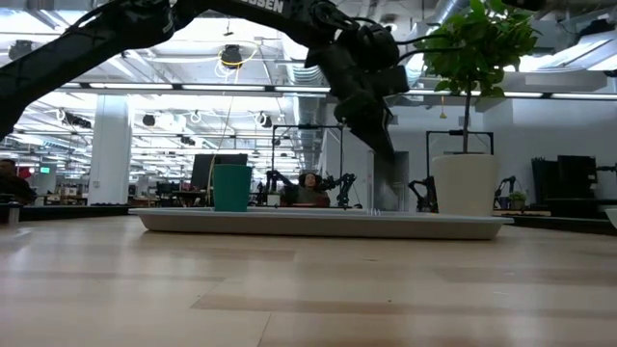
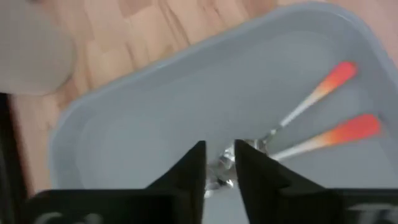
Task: Pick and place plate/cup/fork/spoon on tray
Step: Put the orange spoon on the gray tray to the right of the orange fork, then adjust the orange fork on the gray tray
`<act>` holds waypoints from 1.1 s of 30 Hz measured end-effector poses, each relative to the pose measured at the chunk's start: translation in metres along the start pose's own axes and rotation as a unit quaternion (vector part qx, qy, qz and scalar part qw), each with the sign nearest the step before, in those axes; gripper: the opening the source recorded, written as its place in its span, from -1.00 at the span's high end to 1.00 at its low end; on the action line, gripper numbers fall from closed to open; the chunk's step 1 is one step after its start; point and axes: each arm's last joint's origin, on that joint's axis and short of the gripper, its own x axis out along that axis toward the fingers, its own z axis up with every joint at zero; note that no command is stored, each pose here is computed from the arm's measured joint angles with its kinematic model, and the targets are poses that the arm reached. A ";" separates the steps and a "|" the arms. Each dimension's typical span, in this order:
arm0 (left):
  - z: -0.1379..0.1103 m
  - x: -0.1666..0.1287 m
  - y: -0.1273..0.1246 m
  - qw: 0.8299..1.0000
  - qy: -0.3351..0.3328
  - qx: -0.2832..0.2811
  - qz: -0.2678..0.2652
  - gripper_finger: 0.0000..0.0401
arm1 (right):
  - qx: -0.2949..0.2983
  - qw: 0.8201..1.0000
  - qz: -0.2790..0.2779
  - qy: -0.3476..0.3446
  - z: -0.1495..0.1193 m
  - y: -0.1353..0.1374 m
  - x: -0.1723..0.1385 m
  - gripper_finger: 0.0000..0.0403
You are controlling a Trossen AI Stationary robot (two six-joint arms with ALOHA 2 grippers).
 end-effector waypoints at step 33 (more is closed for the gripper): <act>0.045 -0.322 -0.179 0.949 -0.148 -0.234 0.152 0.37 | -0.064 0.978 -0.188 0.059 0.074 -0.083 0.217 0.39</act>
